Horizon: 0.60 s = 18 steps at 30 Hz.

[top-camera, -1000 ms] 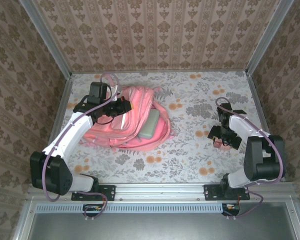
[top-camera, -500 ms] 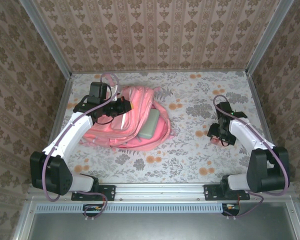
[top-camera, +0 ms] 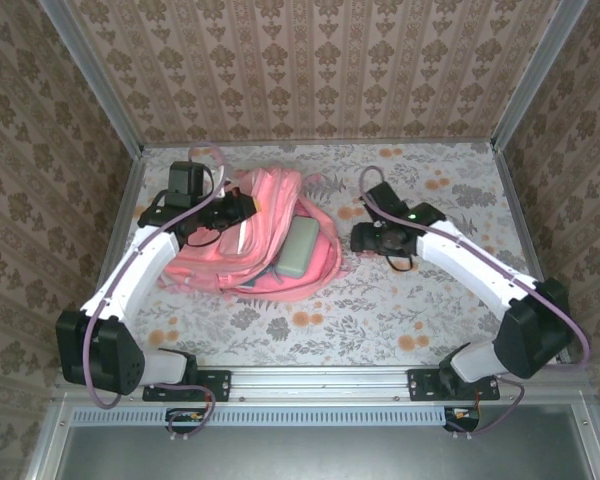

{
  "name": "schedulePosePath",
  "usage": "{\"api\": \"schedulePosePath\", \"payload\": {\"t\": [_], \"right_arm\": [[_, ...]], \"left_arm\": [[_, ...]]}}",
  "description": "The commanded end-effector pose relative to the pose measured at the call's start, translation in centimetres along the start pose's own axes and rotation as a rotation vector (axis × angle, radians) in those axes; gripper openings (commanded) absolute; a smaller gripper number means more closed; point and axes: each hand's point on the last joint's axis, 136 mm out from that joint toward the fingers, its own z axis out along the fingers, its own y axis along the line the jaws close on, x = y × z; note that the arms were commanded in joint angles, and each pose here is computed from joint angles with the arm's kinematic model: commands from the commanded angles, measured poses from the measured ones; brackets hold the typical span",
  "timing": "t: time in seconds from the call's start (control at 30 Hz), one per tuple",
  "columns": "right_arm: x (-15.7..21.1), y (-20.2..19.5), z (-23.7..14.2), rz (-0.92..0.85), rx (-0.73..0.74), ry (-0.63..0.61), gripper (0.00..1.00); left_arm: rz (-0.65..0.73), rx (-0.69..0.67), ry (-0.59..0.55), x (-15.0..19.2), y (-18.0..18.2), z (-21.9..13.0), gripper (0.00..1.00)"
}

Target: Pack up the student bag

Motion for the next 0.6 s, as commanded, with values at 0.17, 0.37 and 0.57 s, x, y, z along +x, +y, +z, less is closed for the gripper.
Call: {"api": "schedulePosePath", "payload": {"t": [0.17, 0.37, 0.57], "right_arm": [[-1.7, 11.5, 1.2, -0.158, -0.147, -0.055, 0.81], [-3.3, 17.6, 3.3, -0.104, -0.324, -0.069, 0.81], [-4.6, 21.4, 4.8, -0.062, -0.418, -0.051, 0.80]], "left_arm": [[0.055, 0.137, -0.201, -5.0, -5.3, -4.6, 0.00], [0.033, 0.145, -0.199, -4.9, -5.1, -4.5, 0.00], [0.021, 0.167, -0.165, -4.2, -5.3, -4.2, 0.00]]}}
